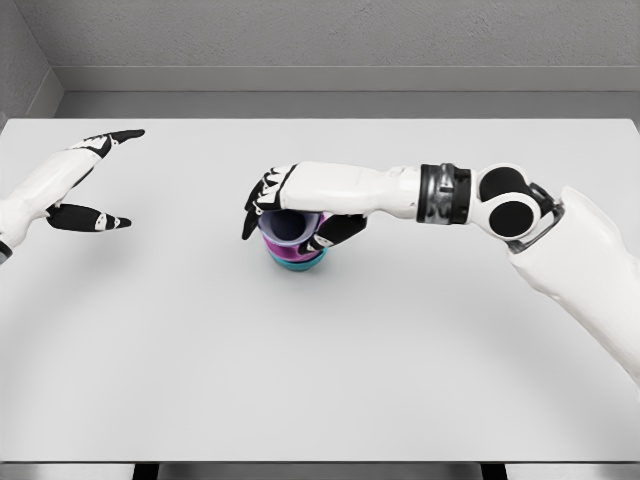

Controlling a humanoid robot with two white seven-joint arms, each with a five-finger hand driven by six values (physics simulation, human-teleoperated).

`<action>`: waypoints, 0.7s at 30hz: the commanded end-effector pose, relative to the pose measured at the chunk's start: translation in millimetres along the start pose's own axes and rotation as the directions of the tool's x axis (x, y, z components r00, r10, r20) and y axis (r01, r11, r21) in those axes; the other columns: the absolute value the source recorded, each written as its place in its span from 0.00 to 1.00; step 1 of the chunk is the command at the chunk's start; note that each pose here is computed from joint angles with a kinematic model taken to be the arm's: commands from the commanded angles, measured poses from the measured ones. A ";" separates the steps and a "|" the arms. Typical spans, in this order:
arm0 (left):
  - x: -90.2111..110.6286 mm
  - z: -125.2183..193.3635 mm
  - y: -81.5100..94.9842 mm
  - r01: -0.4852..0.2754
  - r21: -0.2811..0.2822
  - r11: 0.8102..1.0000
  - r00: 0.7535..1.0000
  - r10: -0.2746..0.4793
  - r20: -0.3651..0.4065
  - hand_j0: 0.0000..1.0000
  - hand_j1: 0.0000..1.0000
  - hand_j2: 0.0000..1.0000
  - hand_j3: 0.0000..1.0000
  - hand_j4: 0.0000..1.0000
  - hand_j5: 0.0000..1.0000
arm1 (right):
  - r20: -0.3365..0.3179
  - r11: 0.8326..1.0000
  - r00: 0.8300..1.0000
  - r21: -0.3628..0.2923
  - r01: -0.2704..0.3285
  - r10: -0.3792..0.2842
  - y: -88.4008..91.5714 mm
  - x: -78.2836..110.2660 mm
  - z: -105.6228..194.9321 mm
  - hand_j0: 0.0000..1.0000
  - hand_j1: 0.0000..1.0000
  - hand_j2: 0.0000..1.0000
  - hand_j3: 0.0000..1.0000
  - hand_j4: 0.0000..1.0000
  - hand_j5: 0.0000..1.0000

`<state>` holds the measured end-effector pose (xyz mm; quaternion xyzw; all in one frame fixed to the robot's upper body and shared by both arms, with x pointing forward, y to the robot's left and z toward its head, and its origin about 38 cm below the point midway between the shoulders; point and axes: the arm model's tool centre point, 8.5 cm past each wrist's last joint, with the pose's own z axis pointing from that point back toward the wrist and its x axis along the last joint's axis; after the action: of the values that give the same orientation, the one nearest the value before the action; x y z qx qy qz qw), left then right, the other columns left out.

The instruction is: Stacking bowl and cup with both arms

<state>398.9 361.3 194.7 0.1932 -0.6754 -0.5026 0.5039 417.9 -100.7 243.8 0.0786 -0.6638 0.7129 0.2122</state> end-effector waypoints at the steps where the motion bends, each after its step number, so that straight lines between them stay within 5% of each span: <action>1: 0.2 0.1 0.5 -0.006 0.003 1.000 1.000 0.006 0.003 1.00 1.00 1.00 1.00 1.00 1.00 | -0.002 1.000 1.000 -0.003 0.007 -0.007 0.0 -0.9 -0.5 0.64 0.64 0.64 0.64 0.64 0.64; 21: 1.3 -1.4 -0.8 -0.012 0.007 1.000 1.000 0.012 0.007 1.00 1.00 1.00 1.00 1.00 1.00 | -0.021 1.000 1.000 0.017 0.023 -0.023 9.5 -9.4 -7.0 0.66 0.66 0.66 0.66 0.66 0.66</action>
<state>399.3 359.4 194.4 0.1908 -0.6780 -0.5003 0.5036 423.4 -97.2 230.7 0.0791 -0.6536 0.7183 0.2249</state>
